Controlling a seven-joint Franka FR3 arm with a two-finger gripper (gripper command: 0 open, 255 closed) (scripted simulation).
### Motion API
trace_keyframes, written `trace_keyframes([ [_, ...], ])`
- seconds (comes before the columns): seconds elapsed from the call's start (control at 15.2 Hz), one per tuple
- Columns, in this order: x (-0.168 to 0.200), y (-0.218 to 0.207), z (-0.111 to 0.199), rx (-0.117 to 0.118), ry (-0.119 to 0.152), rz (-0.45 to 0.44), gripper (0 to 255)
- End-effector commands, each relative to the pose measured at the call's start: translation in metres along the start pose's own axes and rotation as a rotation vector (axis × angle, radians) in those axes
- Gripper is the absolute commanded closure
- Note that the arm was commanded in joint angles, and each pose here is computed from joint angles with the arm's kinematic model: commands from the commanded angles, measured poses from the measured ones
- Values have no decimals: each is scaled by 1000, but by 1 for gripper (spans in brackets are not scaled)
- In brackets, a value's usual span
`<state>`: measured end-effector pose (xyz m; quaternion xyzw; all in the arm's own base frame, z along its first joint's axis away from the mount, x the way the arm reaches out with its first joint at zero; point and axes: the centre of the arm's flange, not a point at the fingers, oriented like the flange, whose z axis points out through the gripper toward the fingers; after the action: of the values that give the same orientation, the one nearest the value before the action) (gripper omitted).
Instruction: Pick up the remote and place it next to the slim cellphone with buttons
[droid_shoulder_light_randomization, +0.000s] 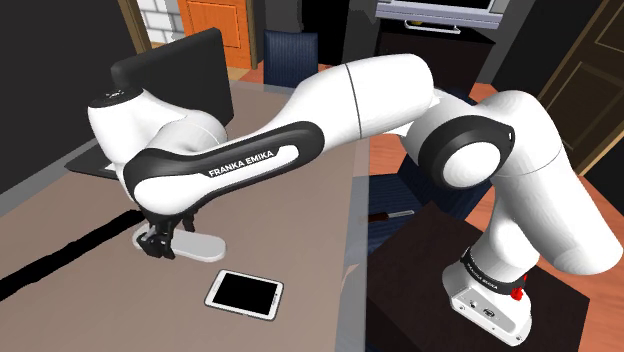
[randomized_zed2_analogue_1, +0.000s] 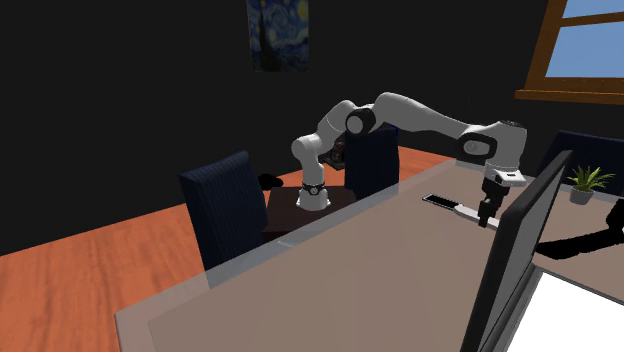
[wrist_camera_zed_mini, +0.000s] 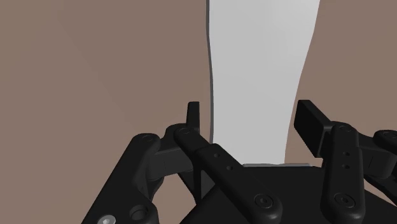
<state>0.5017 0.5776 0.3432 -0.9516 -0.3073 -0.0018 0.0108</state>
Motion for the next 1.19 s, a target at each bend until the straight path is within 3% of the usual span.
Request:
trace_keyframes([
  [0.0,0,0,0,0,1,0,255],
  [0.07,0,0,0,0,1,0,0],
  [0.4,0,0,0,0,1,0,0],
  [0.66,0,0,-50,0,1,0,0],
  [1.12,0,0,-50,0,1,0,0],
])
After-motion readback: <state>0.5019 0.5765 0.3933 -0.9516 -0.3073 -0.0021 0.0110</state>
